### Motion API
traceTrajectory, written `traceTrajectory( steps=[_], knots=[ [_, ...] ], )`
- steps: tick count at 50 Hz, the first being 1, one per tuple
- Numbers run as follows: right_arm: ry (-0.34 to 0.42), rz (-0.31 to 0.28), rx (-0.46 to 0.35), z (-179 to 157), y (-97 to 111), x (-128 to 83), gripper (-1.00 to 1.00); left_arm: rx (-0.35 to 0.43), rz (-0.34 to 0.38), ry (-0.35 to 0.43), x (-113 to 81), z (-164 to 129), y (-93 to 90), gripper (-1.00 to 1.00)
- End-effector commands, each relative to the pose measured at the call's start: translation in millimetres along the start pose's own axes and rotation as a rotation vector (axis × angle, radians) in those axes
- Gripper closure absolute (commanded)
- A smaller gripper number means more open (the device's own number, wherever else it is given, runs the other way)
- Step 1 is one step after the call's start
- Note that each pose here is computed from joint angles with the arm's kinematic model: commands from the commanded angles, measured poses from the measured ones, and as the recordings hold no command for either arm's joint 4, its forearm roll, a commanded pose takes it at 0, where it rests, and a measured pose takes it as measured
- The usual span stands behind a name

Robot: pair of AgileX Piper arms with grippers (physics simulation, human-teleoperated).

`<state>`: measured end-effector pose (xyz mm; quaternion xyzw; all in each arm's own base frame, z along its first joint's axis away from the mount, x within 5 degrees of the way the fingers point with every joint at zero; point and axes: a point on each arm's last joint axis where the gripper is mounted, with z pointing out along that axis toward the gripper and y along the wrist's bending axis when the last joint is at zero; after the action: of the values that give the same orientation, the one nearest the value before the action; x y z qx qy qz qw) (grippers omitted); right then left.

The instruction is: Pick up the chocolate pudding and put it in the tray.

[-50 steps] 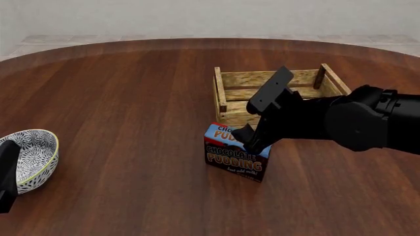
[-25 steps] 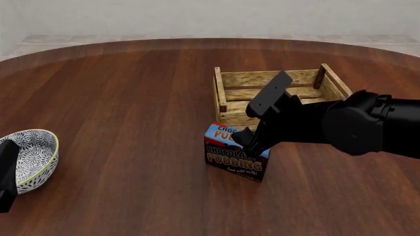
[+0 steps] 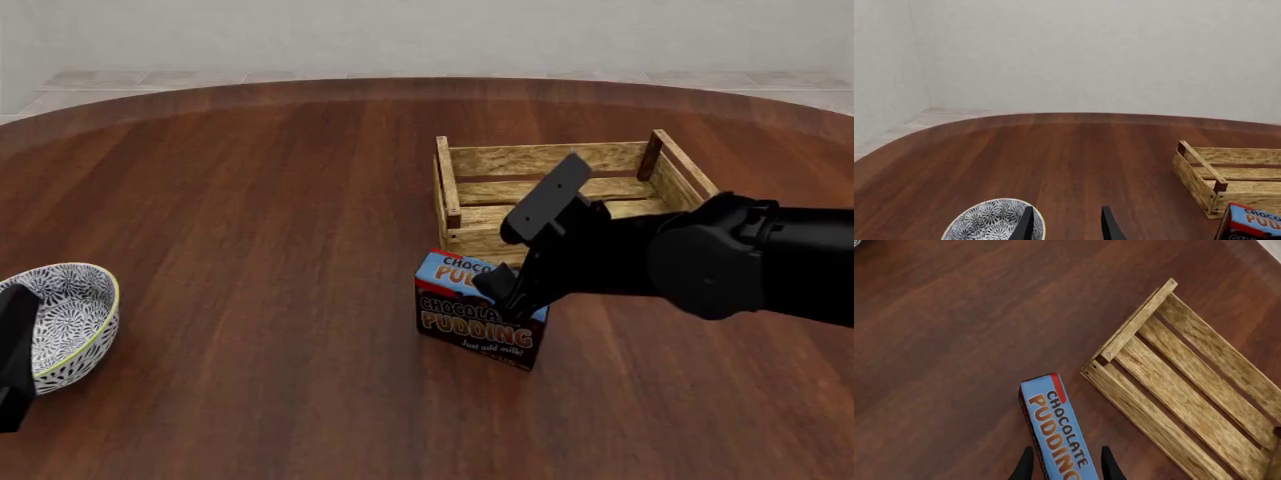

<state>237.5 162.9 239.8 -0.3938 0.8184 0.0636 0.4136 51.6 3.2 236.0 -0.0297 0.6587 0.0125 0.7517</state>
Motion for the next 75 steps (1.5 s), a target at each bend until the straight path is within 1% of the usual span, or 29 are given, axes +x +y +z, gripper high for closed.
traceTrajectory(
  steps=[1,5,32,33,40,49,53,75],
  knots=[
    [0.006,0.004,0.0,3.4,0.2,2.9,-1.0,0.0,0.0,-0.001,-4.5,-0.6,-0.1,-1.0],
    [0.007,0.006,0.0,3.7,0.2,3.2,-1.0,0.0,-0.001,-0.002,-2.3,-0.3,-0.1,-1.0],
    [0.009,0.007,0.0,4.4,0.3,3.9,-1.0,0.0,0.0,-0.002,-3.8,-0.5,-0.1,-1.0],
    [0.026,0.013,0.0,11.0,0.1,10.4,-1.0,0.001,0.0,0.003,2.3,0.3,0.0,-1.0],
    [0.033,0.021,0.002,13.7,-1.6,10.4,-1.0,0.0,-0.001,0.005,7.2,0.8,0.2,-1.0],
    [0.033,0.021,0.002,13.7,-1.6,10.4,-1.0,0.0,-0.001,0.005,7.2,0.8,0.2,-1.0],
    [0.046,0.024,0.0,20.6,-1.7,12.4,-1.0,-0.001,0.0,0.005,3.1,0.3,0.1,-1.0],
    [0.057,0.021,-0.006,24.7,0.3,15.3,-1.0,-0.002,-0.003,0.002,5.2,0.6,0.3,-1.0]
  ],
)
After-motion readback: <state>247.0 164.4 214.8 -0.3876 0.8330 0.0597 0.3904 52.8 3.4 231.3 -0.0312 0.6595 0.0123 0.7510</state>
